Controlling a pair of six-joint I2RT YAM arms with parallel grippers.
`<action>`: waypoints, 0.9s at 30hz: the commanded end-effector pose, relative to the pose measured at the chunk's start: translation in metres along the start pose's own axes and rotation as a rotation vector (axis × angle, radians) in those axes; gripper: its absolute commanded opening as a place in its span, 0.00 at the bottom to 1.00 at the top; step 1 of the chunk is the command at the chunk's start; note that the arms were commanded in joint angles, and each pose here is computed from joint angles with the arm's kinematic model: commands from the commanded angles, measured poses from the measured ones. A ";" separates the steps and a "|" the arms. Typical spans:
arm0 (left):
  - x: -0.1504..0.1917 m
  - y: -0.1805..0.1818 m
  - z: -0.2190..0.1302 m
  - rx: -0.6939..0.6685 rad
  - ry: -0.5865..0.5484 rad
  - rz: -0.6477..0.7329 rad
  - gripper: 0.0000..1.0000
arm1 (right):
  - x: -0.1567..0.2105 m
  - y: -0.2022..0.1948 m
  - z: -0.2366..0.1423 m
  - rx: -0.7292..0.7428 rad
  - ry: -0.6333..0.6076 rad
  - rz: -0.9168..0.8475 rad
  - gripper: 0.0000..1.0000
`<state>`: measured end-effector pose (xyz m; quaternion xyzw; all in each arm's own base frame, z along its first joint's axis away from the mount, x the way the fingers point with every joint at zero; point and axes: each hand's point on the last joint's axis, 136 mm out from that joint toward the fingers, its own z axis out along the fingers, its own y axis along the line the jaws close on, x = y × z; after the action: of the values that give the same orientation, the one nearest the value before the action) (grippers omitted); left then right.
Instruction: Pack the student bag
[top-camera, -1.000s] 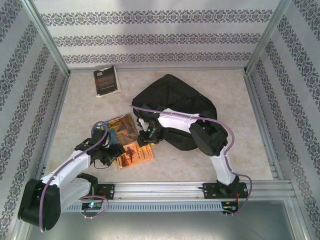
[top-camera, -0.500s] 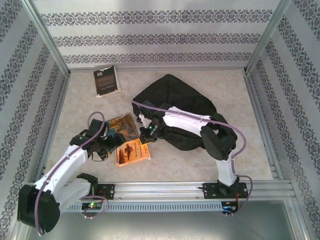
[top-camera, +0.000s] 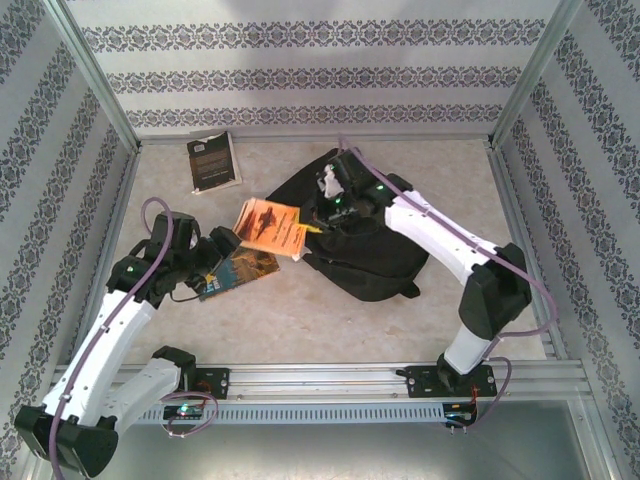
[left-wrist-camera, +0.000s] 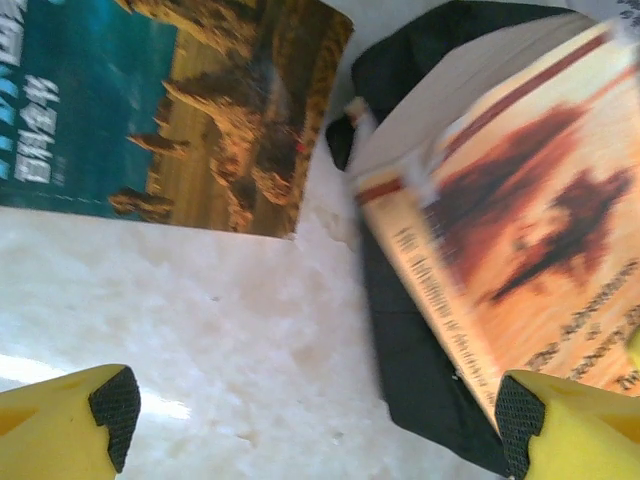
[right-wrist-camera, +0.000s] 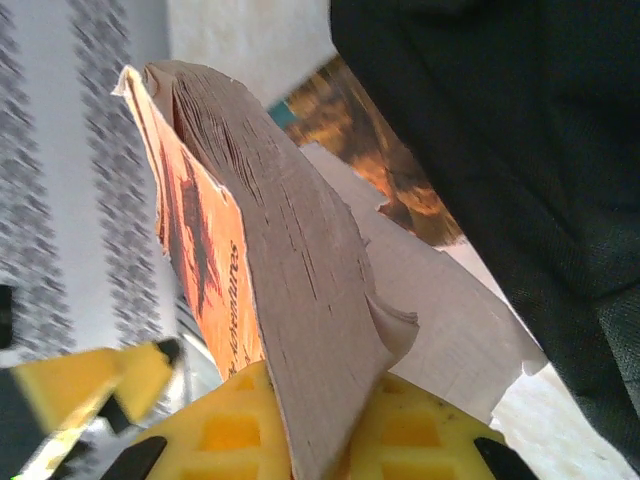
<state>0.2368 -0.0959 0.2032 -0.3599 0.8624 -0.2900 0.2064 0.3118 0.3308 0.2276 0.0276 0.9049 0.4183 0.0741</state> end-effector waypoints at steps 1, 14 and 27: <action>0.000 -0.047 -0.002 0.181 0.049 -0.095 0.93 | -0.007 0.045 -0.027 -0.153 -0.048 0.037 0.00; -0.033 -0.124 -0.003 0.368 -0.004 -0.025 0.77 | 0.004 0.081 -0.047 -0.342 -0.040 0.058 0.00; -0.055 -0.168 -0.022 0.509 -0.069 -0.004 0.66 | 0.011 0.080 -0.060 -0.398 -0.040 0.070 0.00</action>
<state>0.3256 -0.1371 0.2784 -0.3468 0.7950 -0.4257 0.2577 0.3257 0.3265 0.2966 0.1192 0.8233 0.5432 0.1137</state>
